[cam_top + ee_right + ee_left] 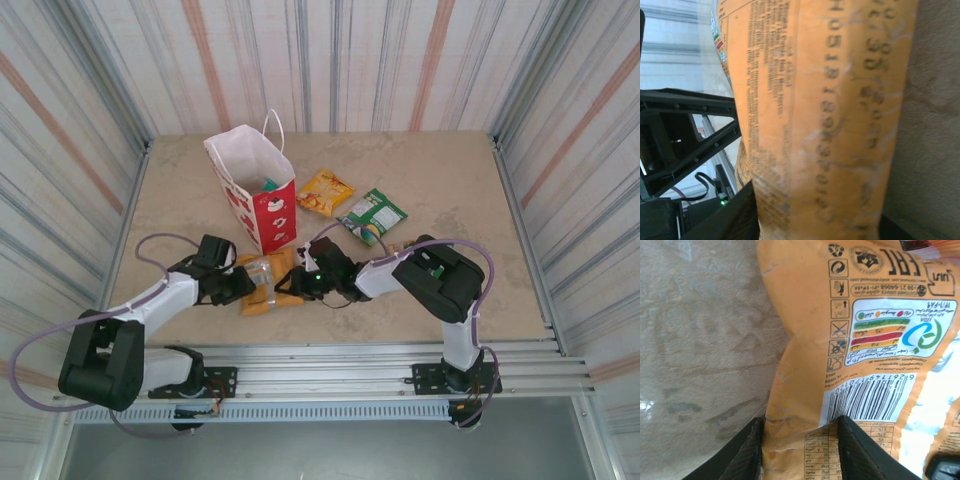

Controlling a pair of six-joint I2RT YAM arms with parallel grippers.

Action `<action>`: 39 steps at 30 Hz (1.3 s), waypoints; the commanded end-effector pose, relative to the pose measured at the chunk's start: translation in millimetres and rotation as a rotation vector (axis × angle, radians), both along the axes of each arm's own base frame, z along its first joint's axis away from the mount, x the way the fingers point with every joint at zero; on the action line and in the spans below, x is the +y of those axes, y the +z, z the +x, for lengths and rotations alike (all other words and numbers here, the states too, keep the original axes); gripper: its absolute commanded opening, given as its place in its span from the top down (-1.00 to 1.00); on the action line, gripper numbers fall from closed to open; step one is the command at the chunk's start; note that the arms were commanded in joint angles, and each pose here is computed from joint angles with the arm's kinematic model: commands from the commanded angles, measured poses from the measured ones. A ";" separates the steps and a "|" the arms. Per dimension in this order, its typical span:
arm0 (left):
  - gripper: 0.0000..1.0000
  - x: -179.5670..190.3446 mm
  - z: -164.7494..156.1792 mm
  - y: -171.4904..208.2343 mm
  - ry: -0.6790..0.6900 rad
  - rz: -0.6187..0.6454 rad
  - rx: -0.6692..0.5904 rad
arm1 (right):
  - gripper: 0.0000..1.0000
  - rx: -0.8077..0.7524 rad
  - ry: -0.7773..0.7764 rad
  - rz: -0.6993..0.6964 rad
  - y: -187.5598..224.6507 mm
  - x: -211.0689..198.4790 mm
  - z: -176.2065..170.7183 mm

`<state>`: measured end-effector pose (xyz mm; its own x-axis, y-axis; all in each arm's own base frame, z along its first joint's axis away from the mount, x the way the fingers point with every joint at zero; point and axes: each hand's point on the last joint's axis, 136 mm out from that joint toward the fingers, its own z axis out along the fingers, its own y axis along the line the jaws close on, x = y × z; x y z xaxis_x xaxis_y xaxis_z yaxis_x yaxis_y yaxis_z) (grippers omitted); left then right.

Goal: Place the snacks into the paper bag

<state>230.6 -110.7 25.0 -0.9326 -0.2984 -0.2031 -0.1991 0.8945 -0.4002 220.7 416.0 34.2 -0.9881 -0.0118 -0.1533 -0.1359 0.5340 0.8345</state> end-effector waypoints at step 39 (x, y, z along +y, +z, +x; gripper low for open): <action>-0.31 9.3 48.5 253.4 -0.084 0.076 -0.451 | 0.92 -0.516 -0.198 -0.140 203.9 -138.7 9.9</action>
<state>274.6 -109.7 265.4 -0.7768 -0.2326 -0.5852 0.0407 0.9088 -0.4152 224.1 293.2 217.7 -0.8191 0.1453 -0.5550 -0.3462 0.6461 0.6802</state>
